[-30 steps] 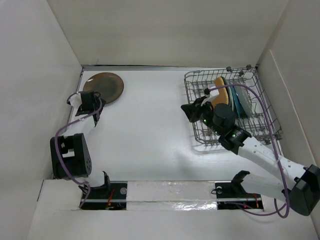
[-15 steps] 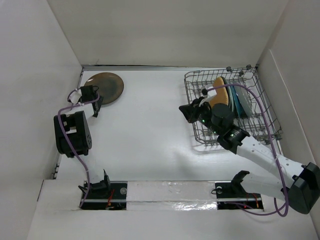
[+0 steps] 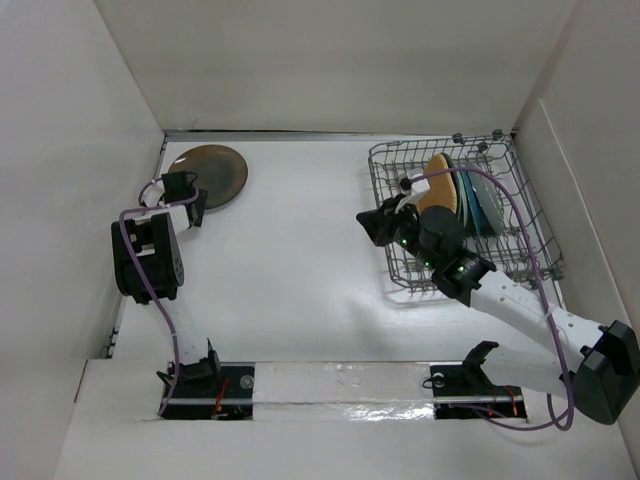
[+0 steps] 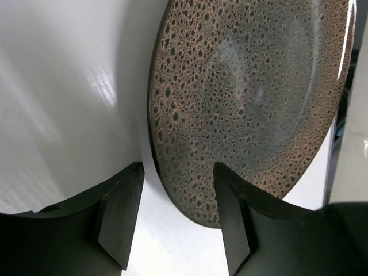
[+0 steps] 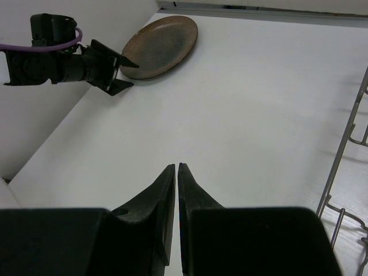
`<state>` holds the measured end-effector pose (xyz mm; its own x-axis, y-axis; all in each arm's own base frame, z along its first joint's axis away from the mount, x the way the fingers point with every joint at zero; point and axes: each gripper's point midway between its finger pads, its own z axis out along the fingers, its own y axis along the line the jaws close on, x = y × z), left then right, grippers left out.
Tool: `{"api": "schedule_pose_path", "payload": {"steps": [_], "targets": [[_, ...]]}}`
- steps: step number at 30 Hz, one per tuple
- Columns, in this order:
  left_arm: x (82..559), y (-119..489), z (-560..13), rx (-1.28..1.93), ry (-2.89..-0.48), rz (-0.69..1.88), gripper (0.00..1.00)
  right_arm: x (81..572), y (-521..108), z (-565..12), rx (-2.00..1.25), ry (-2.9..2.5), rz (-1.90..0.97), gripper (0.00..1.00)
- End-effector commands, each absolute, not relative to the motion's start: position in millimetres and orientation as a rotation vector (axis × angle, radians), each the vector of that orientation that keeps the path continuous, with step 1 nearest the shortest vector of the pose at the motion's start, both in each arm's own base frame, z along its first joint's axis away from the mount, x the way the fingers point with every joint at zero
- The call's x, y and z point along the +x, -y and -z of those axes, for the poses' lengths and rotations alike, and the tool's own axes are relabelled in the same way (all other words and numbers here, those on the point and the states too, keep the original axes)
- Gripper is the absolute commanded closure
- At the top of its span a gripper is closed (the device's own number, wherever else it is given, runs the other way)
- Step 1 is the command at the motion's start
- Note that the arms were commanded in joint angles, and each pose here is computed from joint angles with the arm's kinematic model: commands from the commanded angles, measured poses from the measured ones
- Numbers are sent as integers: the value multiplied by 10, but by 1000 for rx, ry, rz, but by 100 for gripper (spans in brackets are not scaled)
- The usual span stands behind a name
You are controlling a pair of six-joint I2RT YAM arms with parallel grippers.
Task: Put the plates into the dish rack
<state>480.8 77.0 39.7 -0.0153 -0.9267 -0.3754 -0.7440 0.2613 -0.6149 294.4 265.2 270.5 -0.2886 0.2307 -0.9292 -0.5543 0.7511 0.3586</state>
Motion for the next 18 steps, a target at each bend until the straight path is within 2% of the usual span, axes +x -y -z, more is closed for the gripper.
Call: {"api": "schedule_pose_path", "payload": {"steps": [1,4,5,6,9,13,18], "targets": [[4829,-752,-332,-1568,-1762,361,52,2958,-2700,-2889,-254,-1632,-804,88],[4868,-747,-352,-1548,-1752,380,61,2966,-2723,-2861,-265,-1644,-803,88],[4880,-733,-359,-1538,-1756,390,67,2968,-2724,-2855,-267,-1646,-801,88],[4894,-703,-359,-1529,-1765,411,80,2974,-2726,-2861,-265,-1643,-801,88],[4941,-723,-388,-1496,-1767,434,100,2976,-2735,-2847,-269,-1648,-802,88],[4978,-624,-461,-1413,-1802,531,100,3022,-2669,-2837,-252,-1651,-753,88],[4842,-618,-1060,-1262,-1678,567,100,3056,-2715,-2820,-262,-1658,-754,86]]}}
